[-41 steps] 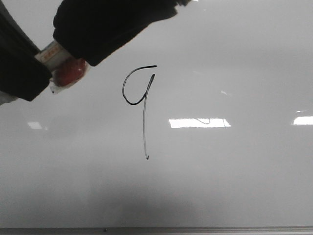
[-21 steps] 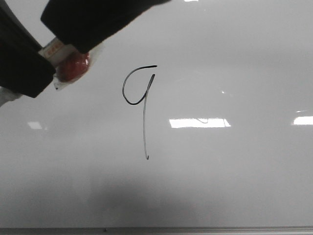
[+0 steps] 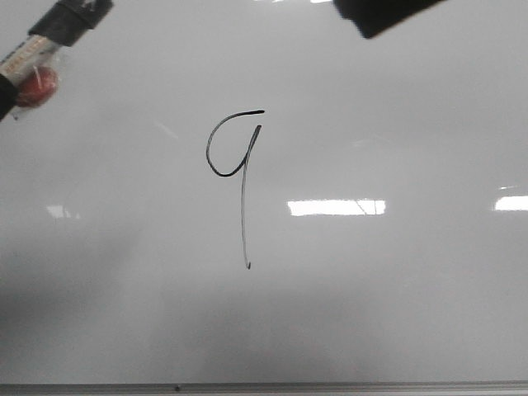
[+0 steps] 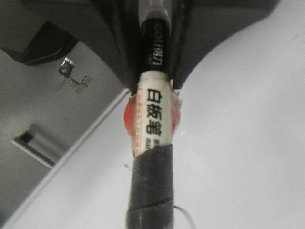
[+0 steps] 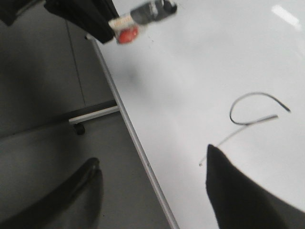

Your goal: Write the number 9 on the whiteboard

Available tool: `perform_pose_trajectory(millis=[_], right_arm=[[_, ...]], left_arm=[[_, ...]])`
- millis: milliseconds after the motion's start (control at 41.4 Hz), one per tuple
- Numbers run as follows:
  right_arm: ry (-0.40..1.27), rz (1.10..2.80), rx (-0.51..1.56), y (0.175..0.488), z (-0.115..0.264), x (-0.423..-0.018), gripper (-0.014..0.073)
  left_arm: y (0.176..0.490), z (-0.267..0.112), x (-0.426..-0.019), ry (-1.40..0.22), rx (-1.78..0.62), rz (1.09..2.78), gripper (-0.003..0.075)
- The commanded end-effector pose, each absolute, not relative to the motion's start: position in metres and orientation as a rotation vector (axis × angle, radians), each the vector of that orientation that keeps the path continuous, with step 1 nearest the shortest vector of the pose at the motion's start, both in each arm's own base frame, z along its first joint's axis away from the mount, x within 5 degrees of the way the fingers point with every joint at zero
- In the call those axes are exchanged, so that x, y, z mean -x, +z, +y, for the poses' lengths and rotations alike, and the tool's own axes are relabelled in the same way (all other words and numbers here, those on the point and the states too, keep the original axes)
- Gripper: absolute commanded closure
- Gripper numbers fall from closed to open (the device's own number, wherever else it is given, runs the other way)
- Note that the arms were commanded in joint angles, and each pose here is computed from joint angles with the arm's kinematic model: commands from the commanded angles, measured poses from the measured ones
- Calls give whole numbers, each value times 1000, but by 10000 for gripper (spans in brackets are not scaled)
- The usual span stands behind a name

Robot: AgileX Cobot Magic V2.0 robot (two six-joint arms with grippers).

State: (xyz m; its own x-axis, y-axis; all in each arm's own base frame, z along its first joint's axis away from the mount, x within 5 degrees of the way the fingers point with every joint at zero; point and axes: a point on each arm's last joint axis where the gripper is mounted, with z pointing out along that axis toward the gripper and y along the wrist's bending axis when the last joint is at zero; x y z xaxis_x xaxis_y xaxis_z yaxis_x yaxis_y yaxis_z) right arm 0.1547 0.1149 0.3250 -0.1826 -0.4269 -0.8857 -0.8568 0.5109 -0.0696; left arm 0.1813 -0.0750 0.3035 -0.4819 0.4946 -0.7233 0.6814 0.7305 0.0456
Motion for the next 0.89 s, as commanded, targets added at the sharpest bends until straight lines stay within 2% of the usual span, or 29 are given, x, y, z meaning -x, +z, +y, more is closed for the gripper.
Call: perform_pose_trajectory(millis=[0, 121, 242, 411, 628, 870], right_arm=[[567, 1810, 886, 326, 98, -144, 252], [545, 1839, 799, 308, 83, -124, 487], [524, 1823, 774, 297, 74, -107, 674], [517, 1801, 775, 290, 71, -95, 665], [523, 1804, 782, 290, 71, -95, 665], [523, 1804, 782, 290, 71, -95, 665]], left_arm=[[321, -60, -193, -298, -644, 2144, 739], [322, -40, -201, -254, -435, 2147, 739], [316, -22, -207, -188, -275, 2123, 739], [287, -13, -219, -147, -166, 2148, 739], [249, 1, -265, -65, 77, 2133, 739], [215, -9, -292, 0, 31, 2189, 736]])
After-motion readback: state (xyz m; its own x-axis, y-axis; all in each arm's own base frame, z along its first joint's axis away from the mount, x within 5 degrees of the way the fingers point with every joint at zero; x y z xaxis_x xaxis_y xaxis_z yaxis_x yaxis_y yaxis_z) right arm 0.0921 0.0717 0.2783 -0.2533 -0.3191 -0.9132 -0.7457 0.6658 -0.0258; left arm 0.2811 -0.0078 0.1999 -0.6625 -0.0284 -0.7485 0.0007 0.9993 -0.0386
